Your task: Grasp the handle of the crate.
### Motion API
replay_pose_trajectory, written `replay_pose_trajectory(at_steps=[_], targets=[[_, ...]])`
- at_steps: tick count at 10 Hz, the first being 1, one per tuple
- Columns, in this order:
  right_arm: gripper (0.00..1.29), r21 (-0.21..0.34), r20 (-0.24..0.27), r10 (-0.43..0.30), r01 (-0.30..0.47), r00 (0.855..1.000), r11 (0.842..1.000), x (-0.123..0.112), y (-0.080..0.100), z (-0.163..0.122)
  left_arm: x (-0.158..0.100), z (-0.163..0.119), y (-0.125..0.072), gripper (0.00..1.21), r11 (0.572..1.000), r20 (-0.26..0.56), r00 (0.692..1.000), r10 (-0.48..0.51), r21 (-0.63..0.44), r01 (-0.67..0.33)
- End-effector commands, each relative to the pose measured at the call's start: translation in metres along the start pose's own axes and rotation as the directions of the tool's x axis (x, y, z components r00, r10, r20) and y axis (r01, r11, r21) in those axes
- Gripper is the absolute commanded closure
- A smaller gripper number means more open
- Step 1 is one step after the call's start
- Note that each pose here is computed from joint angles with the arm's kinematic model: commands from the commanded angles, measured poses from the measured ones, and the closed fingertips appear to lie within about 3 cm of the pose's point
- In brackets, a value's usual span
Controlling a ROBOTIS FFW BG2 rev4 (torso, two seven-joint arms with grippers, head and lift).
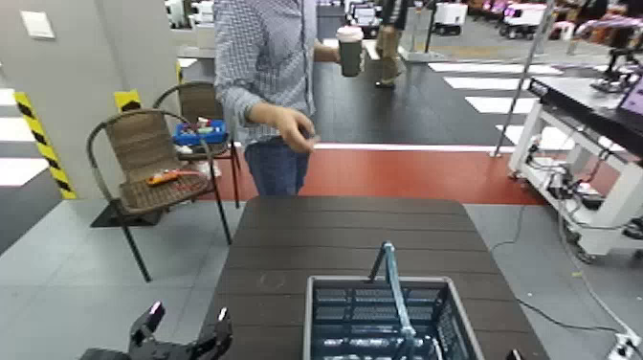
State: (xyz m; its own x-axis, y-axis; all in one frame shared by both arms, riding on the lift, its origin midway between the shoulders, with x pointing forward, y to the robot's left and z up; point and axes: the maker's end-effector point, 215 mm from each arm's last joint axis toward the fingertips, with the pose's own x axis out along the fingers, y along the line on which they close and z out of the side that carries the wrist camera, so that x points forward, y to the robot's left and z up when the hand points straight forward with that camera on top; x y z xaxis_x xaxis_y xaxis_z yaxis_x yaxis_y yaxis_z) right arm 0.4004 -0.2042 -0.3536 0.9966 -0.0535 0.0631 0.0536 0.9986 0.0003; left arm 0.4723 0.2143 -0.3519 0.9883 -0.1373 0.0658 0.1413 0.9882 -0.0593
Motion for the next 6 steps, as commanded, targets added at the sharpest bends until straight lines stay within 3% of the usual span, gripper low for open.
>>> replay_pose_trajectory(at_steps=[1, 6], targets=[[0.15, -0.014, -0.002, 0.002, -0.002, 1.000, 1.000, -0.0009, 0.0003, 0.0004, 0.0013, -0.0012, -0.0007, 0.11, 1.000, -0.002, 1.000, -0.006, -0.009, 0.006], [0.15, -0.012, 0.001, 0.003, -0.003, 1.000, 1.000, -0.0004, 0.0023, 0.0021, 0.0033, 0.0010, 0.0025, 0.11, 0.999, 0.003, 1.000, -0.007, -0.036, 0.007]])
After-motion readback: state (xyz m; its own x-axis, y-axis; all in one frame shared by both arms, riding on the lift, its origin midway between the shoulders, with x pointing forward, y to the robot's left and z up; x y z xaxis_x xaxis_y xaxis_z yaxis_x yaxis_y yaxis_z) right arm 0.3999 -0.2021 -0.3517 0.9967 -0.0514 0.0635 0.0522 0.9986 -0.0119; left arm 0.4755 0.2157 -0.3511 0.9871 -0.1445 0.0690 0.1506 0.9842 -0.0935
